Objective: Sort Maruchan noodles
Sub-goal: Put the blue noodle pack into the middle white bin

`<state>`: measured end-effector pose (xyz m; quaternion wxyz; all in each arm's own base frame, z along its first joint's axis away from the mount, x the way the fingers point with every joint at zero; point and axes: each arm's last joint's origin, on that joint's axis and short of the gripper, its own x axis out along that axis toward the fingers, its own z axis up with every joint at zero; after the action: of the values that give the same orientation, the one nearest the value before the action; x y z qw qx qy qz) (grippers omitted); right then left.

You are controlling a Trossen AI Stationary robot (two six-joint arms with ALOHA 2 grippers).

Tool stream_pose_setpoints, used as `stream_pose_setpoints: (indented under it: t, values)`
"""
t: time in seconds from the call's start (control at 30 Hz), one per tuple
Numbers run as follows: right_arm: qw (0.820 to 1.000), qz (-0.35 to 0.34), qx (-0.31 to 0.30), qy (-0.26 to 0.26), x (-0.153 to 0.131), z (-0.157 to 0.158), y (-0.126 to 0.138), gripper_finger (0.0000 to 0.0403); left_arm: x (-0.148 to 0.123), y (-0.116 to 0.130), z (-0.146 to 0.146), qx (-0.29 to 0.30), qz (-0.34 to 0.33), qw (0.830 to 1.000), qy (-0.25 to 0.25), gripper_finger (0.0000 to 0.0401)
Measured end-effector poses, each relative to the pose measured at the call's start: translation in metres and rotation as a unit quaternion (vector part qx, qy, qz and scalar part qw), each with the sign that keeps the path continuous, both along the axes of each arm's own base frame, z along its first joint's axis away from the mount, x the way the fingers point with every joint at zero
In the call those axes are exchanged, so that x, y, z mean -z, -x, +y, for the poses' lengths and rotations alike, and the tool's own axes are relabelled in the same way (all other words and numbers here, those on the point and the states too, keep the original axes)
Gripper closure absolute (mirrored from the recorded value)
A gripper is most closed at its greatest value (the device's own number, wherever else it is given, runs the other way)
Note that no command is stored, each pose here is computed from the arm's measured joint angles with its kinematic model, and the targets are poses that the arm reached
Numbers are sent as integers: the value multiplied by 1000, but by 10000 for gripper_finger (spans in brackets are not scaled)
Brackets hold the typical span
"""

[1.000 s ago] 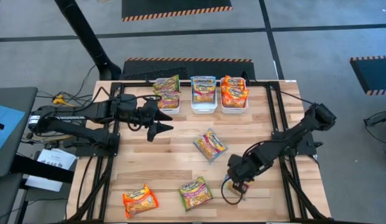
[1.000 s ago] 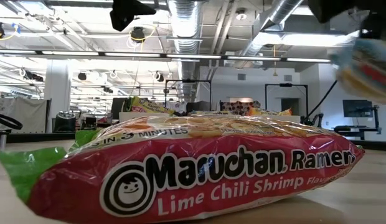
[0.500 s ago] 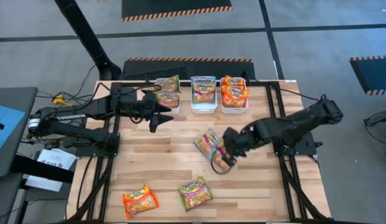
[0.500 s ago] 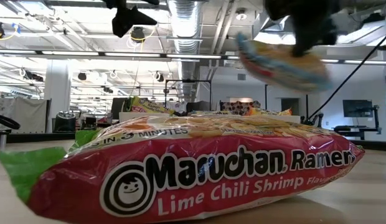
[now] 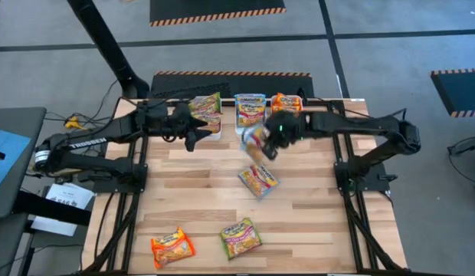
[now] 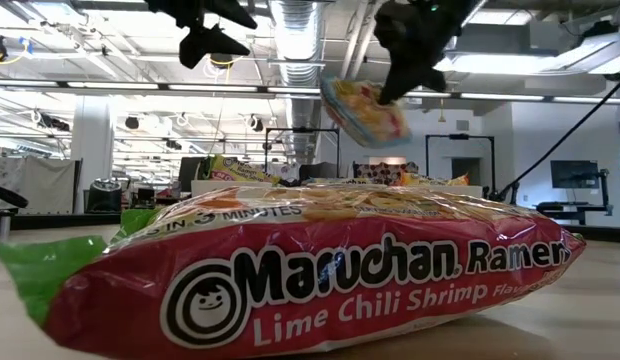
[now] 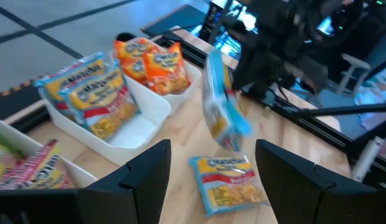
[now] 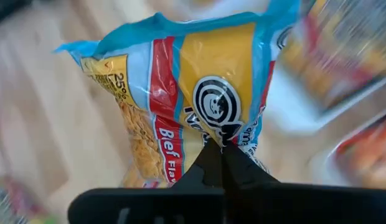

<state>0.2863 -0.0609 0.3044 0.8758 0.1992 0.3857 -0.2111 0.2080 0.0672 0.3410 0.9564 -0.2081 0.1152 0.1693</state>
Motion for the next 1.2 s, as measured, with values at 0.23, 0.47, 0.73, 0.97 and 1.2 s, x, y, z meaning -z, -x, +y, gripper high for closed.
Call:
stream_pose_setpoints:
  t: [0.23, 0.47, 0.73, 0.97, 1.2]
  values:
    - [994, -45, 13, 98, -30, -56, 8, 402, 0, 4, 10, -39, 2, 999, -5, 182]
    - [981, -24, 9, 190, -50, -91, 24, 402, 0, 6, 17, -56, 2, 998, -5, 182]
    - [953, 49, -9, 299, -65, -117, 23, 402, 0, 8, 20, -64, 2, 998, -5, 182]
    - [946, 121, -51, 297, -63, -137, -7, 402, 0, 8, 22, -87, 4, 996, -11, 182]
    - [938, 197, -110, 265, -38, -138, -36, 402, 0, 9, 22, -92, 4, 996, -9, 182]
